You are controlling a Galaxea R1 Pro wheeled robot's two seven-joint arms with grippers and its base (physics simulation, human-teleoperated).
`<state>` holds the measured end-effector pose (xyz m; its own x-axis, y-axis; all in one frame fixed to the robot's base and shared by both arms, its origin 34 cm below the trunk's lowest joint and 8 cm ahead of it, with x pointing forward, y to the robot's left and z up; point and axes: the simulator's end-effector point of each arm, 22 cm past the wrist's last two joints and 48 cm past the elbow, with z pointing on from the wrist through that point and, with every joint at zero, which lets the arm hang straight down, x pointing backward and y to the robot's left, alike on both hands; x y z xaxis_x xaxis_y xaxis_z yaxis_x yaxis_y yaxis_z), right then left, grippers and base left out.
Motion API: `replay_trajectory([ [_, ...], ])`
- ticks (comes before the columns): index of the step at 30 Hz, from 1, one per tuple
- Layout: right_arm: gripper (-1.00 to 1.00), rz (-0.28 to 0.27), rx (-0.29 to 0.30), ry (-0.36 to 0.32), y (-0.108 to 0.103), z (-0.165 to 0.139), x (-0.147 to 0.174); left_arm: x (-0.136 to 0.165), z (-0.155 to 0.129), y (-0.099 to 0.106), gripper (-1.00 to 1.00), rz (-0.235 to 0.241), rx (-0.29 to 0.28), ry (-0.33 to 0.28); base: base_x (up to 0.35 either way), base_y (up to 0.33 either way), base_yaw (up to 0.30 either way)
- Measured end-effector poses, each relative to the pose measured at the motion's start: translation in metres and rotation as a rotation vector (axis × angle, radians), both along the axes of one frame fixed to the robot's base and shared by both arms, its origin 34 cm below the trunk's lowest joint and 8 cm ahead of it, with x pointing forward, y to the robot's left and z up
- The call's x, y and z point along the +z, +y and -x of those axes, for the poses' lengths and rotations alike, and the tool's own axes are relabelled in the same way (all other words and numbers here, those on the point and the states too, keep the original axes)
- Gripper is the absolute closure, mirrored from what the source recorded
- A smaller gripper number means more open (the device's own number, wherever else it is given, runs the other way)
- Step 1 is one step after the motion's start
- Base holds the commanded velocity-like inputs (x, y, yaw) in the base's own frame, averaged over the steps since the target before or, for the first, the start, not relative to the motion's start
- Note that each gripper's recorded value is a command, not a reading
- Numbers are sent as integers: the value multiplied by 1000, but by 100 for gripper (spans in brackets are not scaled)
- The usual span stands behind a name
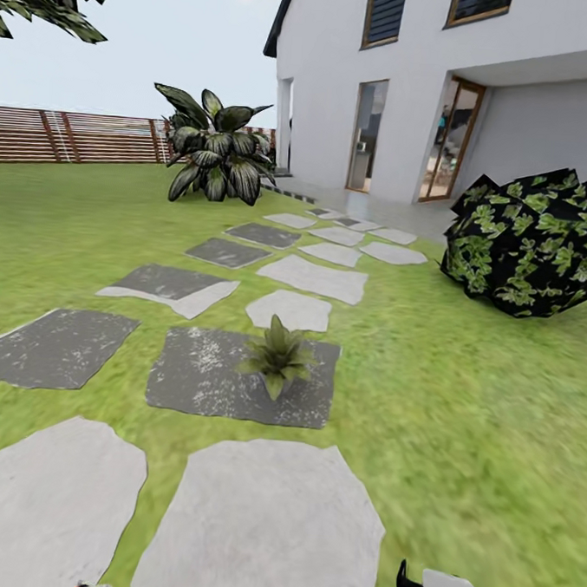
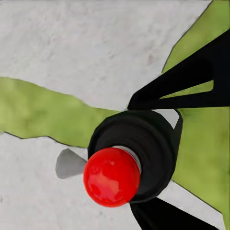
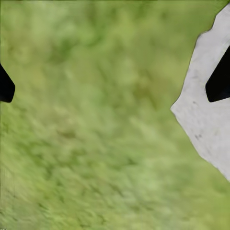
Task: Pick up the pesticide atomizer in the garden and spray insectifuge to fully cover both potted plants in the garden.
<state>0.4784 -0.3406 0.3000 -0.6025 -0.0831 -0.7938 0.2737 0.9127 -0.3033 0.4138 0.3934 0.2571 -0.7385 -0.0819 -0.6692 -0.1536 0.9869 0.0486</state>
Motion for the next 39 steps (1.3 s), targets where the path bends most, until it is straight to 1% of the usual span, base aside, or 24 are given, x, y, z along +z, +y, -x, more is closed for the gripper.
replay_trajectory([
  [15, -100, -4, -1, 0, 2, 0, 0, 0, 0, 0, 100, 0, -1, 0, 334, 71, -2],
  [28, -100, -4, -1, -2, 2, 0, 0, 0, 0, 0, 100, 0, -1, -1, 334, 74, -221],
  [33, -100, -4, -1, -2, 2, -1, 0, 1, -1, -1, 100, 0, -1, -2, 303, 160, -33],
  [39, -100, -1, 5, 0, 1, -1, 0, 1, -1, 0, 100, 0, -1, -2, 227, 35, -2],
])
